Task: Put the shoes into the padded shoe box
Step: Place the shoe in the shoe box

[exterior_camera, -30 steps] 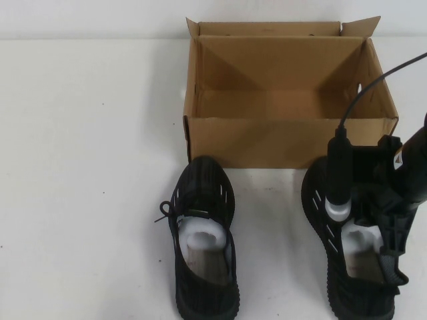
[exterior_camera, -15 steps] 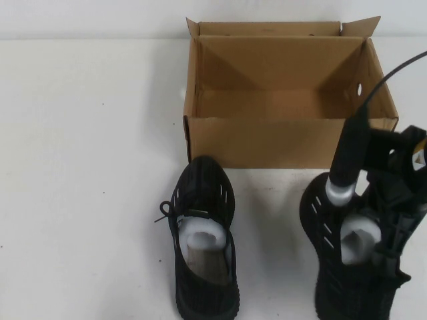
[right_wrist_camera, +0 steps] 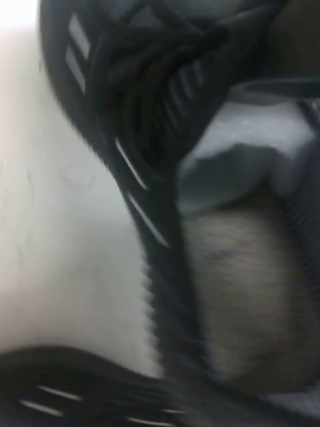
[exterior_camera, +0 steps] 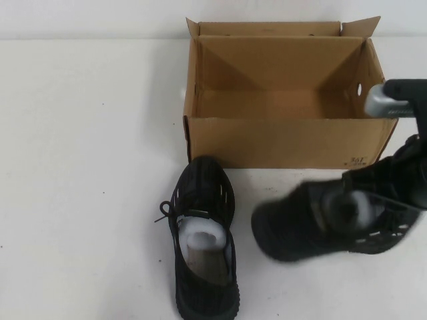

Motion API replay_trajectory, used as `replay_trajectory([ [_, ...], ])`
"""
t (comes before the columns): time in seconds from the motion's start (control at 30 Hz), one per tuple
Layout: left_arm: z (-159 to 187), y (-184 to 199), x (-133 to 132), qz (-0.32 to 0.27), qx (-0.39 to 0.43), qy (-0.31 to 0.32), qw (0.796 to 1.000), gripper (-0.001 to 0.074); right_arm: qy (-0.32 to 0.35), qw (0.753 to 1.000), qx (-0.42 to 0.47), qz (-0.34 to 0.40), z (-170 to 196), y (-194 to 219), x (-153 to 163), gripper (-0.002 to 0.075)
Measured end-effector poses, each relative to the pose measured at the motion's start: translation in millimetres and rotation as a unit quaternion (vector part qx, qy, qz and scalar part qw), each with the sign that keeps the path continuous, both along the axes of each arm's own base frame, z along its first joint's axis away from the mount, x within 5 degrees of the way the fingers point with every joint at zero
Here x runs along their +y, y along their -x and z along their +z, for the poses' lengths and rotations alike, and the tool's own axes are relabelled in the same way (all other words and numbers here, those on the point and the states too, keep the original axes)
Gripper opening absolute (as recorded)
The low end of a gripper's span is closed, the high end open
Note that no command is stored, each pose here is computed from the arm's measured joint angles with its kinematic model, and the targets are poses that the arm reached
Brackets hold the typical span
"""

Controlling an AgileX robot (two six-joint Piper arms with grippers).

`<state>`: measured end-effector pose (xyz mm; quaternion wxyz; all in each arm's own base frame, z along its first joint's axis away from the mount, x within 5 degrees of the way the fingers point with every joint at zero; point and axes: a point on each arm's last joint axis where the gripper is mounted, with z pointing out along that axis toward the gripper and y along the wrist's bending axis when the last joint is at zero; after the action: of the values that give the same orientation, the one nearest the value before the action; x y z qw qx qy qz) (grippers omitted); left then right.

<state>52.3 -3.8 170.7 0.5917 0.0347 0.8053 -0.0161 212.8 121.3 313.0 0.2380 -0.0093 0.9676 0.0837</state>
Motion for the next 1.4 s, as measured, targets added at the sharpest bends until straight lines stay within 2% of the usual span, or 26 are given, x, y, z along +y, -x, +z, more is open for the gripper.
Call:
replay_trajectory([
  [0.13,0,0,0,0.000,0.000,0.000,1.000,-0.0004,-0.008,0.999,-0.003,-0.046,0,-2,-3,0.0020],
  [0.4,0,0,0,0.000,0.000,0.000,1.000,-0.0004,-0.013,0.997,-0.014,-0.072,4,-4,-4,0.0020],
  [0.57,0,0,0,0.000,0.000,0.000,1.000,-0.0004,-0.032,0.994,-0.068,-0.073,38,-15,0,0.0019],
  [0.8,0,0,0,0.000,0.000,0.000,1.000,-0.0004,-0.028,0.986,-0.147,-0.076,84,-50,12,0.0018],
  [1.07,0,0,0,0.000,0.000,0.000,1.000,-0.0004,-0.007,0.974,-0.211,-0.082,111,-107,39,0.0018],
  [1.23,0,0,0,0.000,0.000,0.000,1.000,-0.0004,-0.009,0.970,-0.225,-0.094,107,-143,57,0.0018],
  [1.4,0,0,0,0.000,0.000,0.000,1.000,-0.0004,-0.001,0.971,-0.213,-0.107,84,-177,67,0.0018],
])
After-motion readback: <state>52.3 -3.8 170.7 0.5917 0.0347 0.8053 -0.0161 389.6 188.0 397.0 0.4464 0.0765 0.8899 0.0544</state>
